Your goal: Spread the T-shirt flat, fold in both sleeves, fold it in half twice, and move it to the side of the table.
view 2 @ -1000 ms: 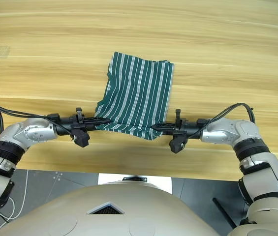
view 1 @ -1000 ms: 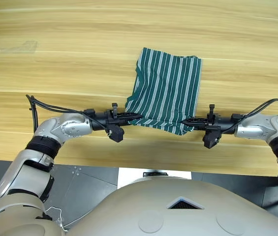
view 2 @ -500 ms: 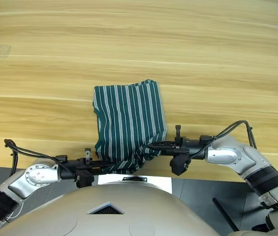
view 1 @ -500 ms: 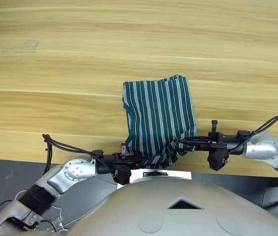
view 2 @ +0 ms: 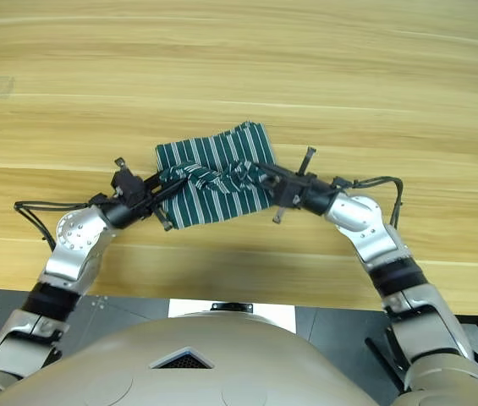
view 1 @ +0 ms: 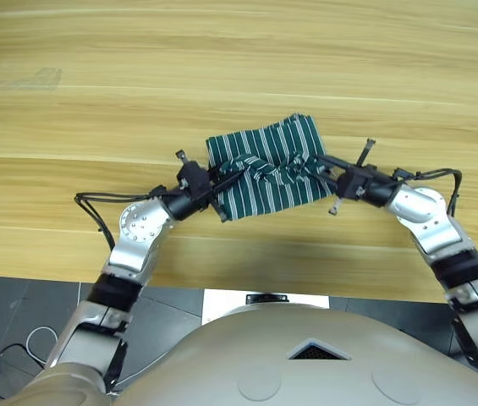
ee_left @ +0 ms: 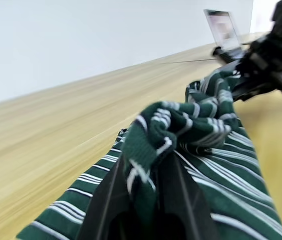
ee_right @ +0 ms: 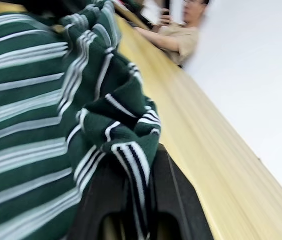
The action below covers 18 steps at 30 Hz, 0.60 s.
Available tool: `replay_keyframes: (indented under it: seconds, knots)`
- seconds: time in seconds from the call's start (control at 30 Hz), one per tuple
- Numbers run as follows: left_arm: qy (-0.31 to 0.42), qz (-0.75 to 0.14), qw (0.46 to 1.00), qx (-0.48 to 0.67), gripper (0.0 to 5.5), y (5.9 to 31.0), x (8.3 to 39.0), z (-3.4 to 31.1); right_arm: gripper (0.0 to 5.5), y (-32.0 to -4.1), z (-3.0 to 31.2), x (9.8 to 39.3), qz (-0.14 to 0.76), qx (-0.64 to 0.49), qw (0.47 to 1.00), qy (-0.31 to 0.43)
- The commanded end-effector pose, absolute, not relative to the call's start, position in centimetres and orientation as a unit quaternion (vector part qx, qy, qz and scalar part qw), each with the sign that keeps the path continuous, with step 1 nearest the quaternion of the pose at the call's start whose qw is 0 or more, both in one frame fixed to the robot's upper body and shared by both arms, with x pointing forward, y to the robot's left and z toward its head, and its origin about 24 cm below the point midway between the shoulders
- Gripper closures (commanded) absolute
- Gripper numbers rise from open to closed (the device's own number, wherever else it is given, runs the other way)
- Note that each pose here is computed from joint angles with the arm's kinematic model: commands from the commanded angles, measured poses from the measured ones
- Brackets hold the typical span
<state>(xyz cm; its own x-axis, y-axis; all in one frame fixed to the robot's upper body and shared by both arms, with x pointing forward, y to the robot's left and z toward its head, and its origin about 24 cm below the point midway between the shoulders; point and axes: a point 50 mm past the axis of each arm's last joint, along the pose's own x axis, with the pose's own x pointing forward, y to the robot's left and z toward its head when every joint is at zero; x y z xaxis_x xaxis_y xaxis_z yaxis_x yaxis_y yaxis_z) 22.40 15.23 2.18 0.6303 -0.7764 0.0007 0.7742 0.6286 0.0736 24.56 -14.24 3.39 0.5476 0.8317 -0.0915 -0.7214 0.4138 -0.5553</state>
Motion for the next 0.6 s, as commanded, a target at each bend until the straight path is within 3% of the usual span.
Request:
replay_keyframes:
  seconds: [0.03, 0.17, 0.33, 0.6]
  knots:
    - [0.000, -0.396, 0.918, 0.009, 5.35, 14.9, 25.0, 1.8, 5.30, -13.4, 4.0, 27.8, 0.411, -0.260, 0.867, -0.103]
    - [0.022, -0.356, 0.934, -0.013, 5.35, 14.7, 26.9, 0.9, 5.30, -12.3, 3.6, 29.3, 0.384, -0.238, 0.887, -0.096]
    - [0.031, -0.325, 0.943, -0.060, 4.39, 15.2, 26.9, 0.1, 4.23, -10.9, 3.1, 30.8, 0.353, -0.236, 0.901, -0.084]
    - [0.022, -0.264, 0.958, -0.111, 3.27, 16.7, 23.9, -0.6, 2.98, -8.9, 4.1, 33.4, 0.291, -0.217, 0.928, -0.088]
